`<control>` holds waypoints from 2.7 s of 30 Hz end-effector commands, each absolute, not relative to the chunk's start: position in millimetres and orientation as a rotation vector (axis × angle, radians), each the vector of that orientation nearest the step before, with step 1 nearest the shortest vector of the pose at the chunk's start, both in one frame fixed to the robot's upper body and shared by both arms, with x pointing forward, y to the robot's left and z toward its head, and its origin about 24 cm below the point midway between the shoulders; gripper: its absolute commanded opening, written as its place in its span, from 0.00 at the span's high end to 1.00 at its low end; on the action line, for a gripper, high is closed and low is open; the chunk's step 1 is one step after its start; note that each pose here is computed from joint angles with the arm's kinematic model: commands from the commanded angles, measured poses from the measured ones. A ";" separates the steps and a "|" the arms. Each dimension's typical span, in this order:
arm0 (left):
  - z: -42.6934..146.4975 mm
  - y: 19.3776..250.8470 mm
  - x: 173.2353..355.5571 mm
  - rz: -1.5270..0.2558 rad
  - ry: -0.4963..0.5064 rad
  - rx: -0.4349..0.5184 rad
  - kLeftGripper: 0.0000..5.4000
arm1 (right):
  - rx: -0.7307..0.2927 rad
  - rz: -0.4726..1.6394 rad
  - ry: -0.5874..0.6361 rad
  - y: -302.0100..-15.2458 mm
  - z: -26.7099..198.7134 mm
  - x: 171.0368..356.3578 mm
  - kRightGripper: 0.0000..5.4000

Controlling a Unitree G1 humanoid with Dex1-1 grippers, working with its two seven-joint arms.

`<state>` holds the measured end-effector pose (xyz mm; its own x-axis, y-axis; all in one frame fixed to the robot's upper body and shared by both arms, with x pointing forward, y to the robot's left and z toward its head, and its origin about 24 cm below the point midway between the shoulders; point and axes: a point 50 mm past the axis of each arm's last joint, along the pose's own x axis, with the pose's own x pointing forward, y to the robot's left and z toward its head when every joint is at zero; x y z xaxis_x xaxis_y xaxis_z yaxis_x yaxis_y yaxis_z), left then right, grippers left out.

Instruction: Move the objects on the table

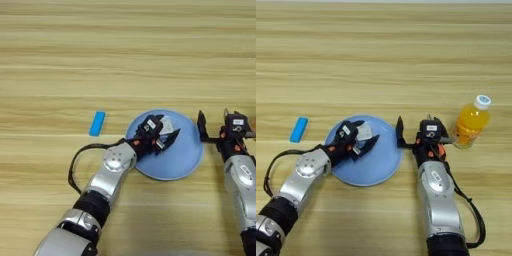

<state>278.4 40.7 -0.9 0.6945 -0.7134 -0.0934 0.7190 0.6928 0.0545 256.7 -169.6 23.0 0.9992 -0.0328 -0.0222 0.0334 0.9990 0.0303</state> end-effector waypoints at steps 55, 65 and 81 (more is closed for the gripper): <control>-24.5 215.1 293.5 -0.052 0.183 -0.041 0.43 | 0.040 -0.039 0.025 -171.8 23.2 258.9 0.00; -29.3 217.1 293.3 -0.016 0.213 0.009 0.31 | 0.039 -0.038 0.025 -171.6 23.2 259.2 0.00; -9.1 211.3 296.8 -0.028 0.010 -0.020 0.04 | 0.038 -0.047 0.022 -173.9 23.7 259.6 0.00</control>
<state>295.9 212.2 -13.6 0.9987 -0.0227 -0.0454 0.0221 0.9997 -0.0121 256.8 -172.7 22.0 0.9988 -0.0412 -0.0271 0.0419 0.9987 0.0276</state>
